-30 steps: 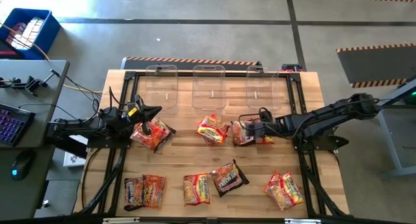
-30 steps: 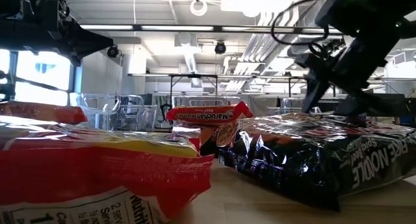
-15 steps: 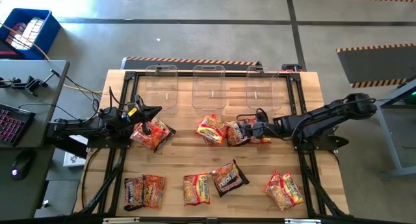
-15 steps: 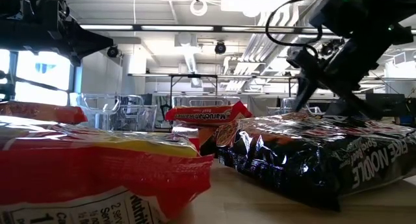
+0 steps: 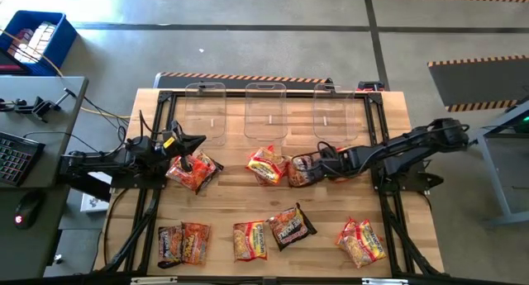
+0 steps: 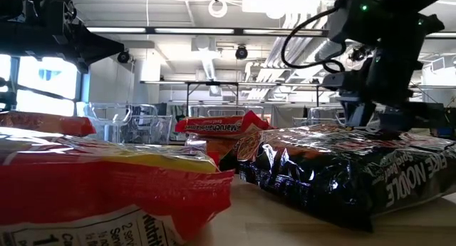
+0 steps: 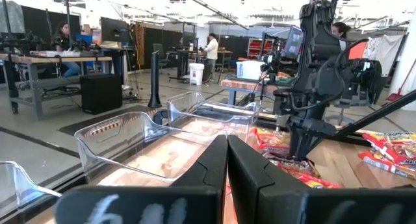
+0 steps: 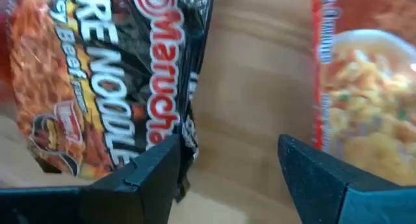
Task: Sort Maruchan noodles
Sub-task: Put the black noodle pack into the right transparent bin
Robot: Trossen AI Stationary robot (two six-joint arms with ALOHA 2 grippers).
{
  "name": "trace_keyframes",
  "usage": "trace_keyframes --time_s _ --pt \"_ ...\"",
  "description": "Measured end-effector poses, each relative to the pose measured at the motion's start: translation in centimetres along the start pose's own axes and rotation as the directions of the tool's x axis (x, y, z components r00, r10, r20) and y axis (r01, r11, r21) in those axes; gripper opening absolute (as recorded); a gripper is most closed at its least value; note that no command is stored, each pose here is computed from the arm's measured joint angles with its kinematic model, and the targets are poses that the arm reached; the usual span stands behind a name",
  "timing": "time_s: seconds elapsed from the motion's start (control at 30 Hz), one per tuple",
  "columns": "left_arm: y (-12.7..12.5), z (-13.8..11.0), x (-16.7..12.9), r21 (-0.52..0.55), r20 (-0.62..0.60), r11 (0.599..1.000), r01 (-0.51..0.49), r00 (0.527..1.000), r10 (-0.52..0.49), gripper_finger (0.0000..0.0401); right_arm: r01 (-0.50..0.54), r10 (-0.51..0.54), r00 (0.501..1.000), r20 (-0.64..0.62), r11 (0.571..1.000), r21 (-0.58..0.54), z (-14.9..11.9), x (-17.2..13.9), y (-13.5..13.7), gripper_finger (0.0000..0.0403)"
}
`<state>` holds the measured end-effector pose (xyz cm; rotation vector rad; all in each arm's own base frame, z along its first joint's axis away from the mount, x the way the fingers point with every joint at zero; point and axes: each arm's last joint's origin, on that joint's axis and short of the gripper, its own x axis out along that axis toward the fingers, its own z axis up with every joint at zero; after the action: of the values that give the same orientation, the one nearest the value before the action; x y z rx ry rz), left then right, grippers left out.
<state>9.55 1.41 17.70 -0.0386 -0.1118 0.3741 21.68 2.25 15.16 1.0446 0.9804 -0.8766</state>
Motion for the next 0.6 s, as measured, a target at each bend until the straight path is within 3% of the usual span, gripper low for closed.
trace_keyframes --time_s 0.2,0.37,0.6 --pt "0.0 0.0 0.0 0.0 0.0 1.0 0.0 1.0 0.0 0.0003 -0.217 0.216 0.975 0.061 0.976 0.006 0.3 -0.6 1.1 0.0236" --pt "0.0 0.0 0.0 -0.003 0.0 1.0 0.0 1.0 0.0 0.0003 -0.167 0.164 0.984 0.064 0.985 0.045 0.0 1.2 0.2 0.0237" --pt "-0.1 -0.1 0.0 -0.007 -0.006 0.999 0.032 0.999 -0.033 0.0003 -0.347 0.338 0.933 0.126 0.936 0.062 -0.2 3.1 0.9 0.0249"
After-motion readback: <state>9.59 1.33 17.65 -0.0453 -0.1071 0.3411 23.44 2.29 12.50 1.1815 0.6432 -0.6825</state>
